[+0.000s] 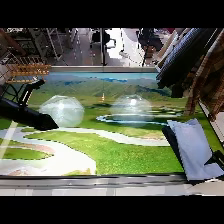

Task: Fold the clothes and pants, and hang the long-sleeved shirts on hangers.

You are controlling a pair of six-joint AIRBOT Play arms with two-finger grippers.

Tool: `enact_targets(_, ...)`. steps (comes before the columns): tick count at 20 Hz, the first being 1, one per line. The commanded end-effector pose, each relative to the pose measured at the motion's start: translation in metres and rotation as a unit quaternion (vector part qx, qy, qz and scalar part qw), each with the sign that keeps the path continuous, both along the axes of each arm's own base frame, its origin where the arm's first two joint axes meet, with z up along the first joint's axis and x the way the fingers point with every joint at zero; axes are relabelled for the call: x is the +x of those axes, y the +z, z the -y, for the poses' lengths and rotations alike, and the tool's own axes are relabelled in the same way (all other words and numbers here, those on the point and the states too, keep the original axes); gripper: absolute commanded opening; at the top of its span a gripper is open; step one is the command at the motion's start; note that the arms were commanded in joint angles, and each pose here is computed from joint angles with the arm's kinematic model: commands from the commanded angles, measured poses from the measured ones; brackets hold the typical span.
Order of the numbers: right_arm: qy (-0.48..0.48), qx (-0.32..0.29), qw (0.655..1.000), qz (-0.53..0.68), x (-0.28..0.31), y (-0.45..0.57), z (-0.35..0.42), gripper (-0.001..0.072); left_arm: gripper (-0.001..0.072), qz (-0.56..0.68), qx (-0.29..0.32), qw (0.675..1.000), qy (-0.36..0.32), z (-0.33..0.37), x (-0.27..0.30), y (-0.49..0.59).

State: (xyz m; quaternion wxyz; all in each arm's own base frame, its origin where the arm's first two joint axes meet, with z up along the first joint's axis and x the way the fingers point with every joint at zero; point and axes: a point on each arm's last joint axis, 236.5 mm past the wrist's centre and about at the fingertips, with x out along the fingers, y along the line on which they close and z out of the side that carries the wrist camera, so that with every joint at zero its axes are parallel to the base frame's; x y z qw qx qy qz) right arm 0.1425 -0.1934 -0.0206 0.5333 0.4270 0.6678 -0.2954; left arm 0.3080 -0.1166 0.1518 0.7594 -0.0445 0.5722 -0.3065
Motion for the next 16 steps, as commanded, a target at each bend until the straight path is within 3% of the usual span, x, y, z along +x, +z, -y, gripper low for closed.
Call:
enact_targets(1, 0.017, -0.065, 0.998, -0.013, -0.005, 0.024, 0.035, 0.0693, 0.0006, 0.000, 0.012, 1.000, 0.004, -0.005, 0.001, -0.003)
enact_targets(4, 0.020, -0.130, 0.968, 0.216, 0.118, 0.103, 0.051, 0.0692, 0.0006, 0.009, 0.095, 0.995, 0.036, -0.043, 0.011, -0.018)
enact_targets(7, 0.202, -0.086, 0.879, 0.423, 0.239, 0.162, -0.050, 0.0692, 0.0005, 0.026, 0.240, 0.959, 0.148, -0.123, 0.025, -0.023)
enact_targets(9, 0.336, -0.069, 0.848, 0.404, 0.258, 0.141, -0.128, 0.0693, 0.0005, 0.060, 0.309, 0.925, 0.213, -0.174, 0.028, -0.006)
enact_targets(12, 0.485, -0.138, 0.797, 0.334, 0.268, 0.096, -0.183, 0.0692, 0.0006, 0.122, 0.309, 0.903, 0.273, -0.206, 0.035, 0.024)
enact_targets(14, 0.523, -0.200, 0.758, 0.335, 0.286, 0.099, -0.187, 0.0685, 0.0006, 0.118, 0.291, 0.896, 0.315, -0.209, 0.028, 0.030)
enact_targets(15, 0.522, -0.223, 0.745, 0.350, 0.297, 0.107, -0.186, 0.0563, 0.0006, 0.119, 0.290, 0.896, 0.315, -0.209, 0.027, 0.031)
enact_targets(16, 0.514, -0.237, 0.738, 0.367, 0.307, 0.113, -0.185, 0.0348, 0.0006, 0.119, 0.290, 0.896, 0.315, -0.209, 0.028, 0.030)
